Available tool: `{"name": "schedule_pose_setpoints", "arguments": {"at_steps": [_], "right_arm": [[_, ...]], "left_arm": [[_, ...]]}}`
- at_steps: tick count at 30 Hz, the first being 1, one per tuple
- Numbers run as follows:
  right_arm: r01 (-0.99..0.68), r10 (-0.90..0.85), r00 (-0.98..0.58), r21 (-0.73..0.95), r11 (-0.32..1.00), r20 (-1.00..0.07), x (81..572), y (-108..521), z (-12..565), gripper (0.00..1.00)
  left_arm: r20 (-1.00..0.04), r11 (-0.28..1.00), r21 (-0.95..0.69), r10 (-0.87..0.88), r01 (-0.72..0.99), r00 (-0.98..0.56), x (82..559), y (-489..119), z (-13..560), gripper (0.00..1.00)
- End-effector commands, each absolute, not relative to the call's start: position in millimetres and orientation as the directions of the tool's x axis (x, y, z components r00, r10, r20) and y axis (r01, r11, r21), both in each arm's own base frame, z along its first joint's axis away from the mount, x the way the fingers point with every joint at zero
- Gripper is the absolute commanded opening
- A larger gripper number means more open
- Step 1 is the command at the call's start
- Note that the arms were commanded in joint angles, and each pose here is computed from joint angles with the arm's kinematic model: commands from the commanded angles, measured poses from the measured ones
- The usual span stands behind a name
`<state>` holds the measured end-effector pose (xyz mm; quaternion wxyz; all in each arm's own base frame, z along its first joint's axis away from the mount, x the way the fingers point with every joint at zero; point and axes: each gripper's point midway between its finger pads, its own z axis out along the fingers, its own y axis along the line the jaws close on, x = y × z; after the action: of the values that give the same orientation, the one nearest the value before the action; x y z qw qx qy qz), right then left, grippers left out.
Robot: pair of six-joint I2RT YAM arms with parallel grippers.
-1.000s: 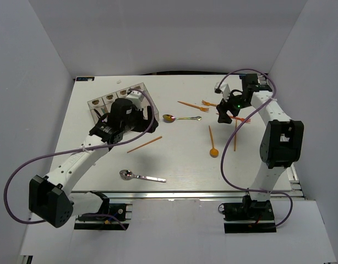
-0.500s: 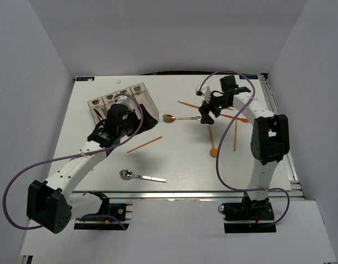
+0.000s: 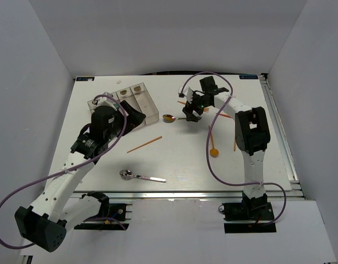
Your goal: Sort the eating utensils into containers
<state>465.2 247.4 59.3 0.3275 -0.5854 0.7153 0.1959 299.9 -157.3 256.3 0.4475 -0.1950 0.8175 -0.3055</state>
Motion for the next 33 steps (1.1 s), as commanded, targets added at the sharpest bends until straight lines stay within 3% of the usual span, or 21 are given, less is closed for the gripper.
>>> {"name": "schedule_pose_setpoints", "arguments": {"at_steps": [1, 11, 17, 23, 29, 33], "right_arm": [[-0.963, -0.691, -0.024, -0.169, 0.21, -0.722, 479.5, 265.1, 72.6, 0.89], [-0.96, -0.732, -0.003, -0.203, 0.193, -0.682, 481.8, 265.9, 48.2, 0.89], [-0.964, -0.756, 0.008, -0.207, 0.169, -0.654, 478.3, 266.5, 32.5, 0.82], [-0.976, -0.774, 0.013, -0.178, 0.129, -0.633, 470.3, 267.0, 17.9, 0.64], [-0.982, -0.79, 0.035, -0.168, 0.087, -0.612, 462.2, 268.2, 12.5, 0.53], [-0.987, -0.806, 0.044, -0.148, 0.055, -0.59, 453.1, 266.6, 5.6, 0.28]], "left_arm": [[-0.621, 0.727, -0.68, -0.639, -0.093, -0.453, 295.0, -138.7, 282.7, 0.98], [-0.621, 0.732, -0.673, -0.638, -0.108, -0.456, 295.9, -137.8, 283.3, 0.98], [-0.619, 0.739, -0.663, -0.632, -0.121, -0.466, 299.3, -138.1, 277.5, 0.98], [-0.598, 0.733, -0.663, -0.64, -0.151, -0.483, 298.2, -138.3, 261.1, 0.98], [-0.582, 0.729, -0.665, -0.644, -0.165, -0.496, 299.4, -140.4, 249.9, 0.98], [-0.581, 0.727, -0.666, -0.648, -0.17, -0.492, 300.8, -138.8, 249.0, 0.98]]}}
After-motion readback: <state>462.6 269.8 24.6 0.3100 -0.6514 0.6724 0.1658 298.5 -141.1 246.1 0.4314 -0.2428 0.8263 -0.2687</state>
